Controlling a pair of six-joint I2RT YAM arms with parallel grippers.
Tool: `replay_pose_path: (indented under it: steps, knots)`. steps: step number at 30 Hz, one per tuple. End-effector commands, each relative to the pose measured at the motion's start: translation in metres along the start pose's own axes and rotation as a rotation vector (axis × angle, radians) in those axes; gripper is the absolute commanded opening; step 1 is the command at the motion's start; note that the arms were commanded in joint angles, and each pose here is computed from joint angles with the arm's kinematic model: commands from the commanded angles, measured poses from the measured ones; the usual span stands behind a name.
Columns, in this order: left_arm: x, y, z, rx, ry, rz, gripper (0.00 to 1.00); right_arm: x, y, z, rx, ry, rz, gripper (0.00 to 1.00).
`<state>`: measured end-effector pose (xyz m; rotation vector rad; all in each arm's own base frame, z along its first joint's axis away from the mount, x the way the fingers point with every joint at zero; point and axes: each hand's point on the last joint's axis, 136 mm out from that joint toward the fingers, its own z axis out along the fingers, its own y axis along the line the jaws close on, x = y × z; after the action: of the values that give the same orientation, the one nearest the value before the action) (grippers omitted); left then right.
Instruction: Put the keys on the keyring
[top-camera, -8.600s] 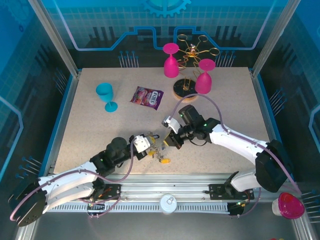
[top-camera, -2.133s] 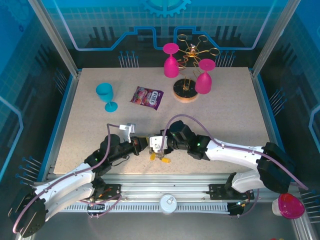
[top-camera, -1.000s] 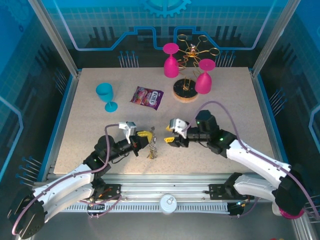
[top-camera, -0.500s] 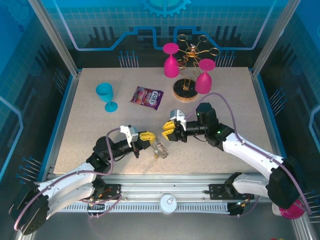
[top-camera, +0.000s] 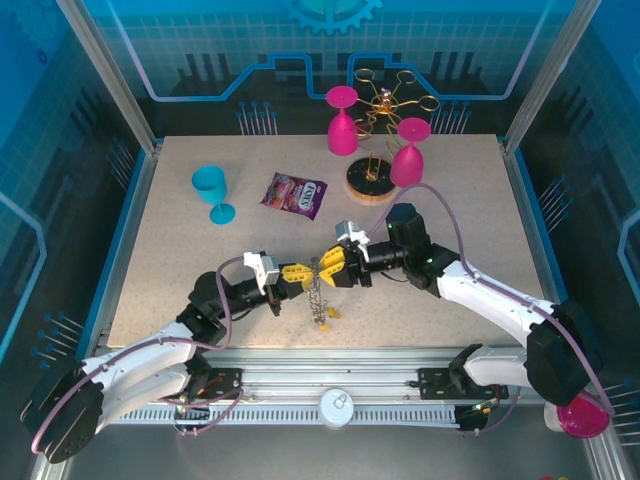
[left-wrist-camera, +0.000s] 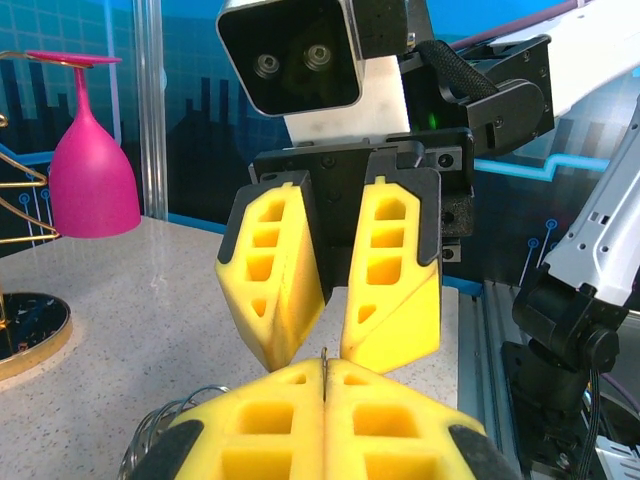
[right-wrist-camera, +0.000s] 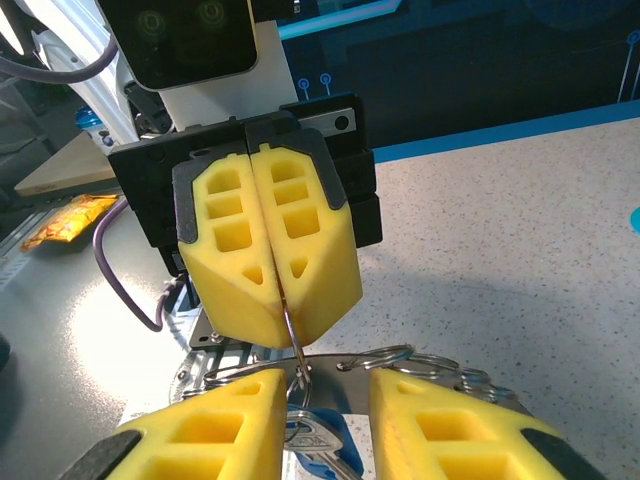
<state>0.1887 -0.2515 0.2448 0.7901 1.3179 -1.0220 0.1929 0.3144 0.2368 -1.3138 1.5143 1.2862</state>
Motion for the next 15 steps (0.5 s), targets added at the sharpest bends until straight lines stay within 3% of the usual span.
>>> replay_pose_path:
  steps: [1, 5, 15]
  knots:
    - [-0.022, -0.007, -0.001, 0.034, -0.079, 0.066, 0.00, -0.018, 0.003, 0.002, -0.037, -0.034, -0.030, 0.26]
    - [-0.022, -0.007, 0.000, 0.038, -0.079, 0.067, 0.00, -0.017, 0.003, 0.005, -0.048, -0.036, -0.025, 0.19]
    - [-0.025, -0.002, 0.002, 0.017, -0.100, 0.059, 0.00, -0.010, 0.004, 0.013, -0.085, -0.025, -0.004, 0.12]
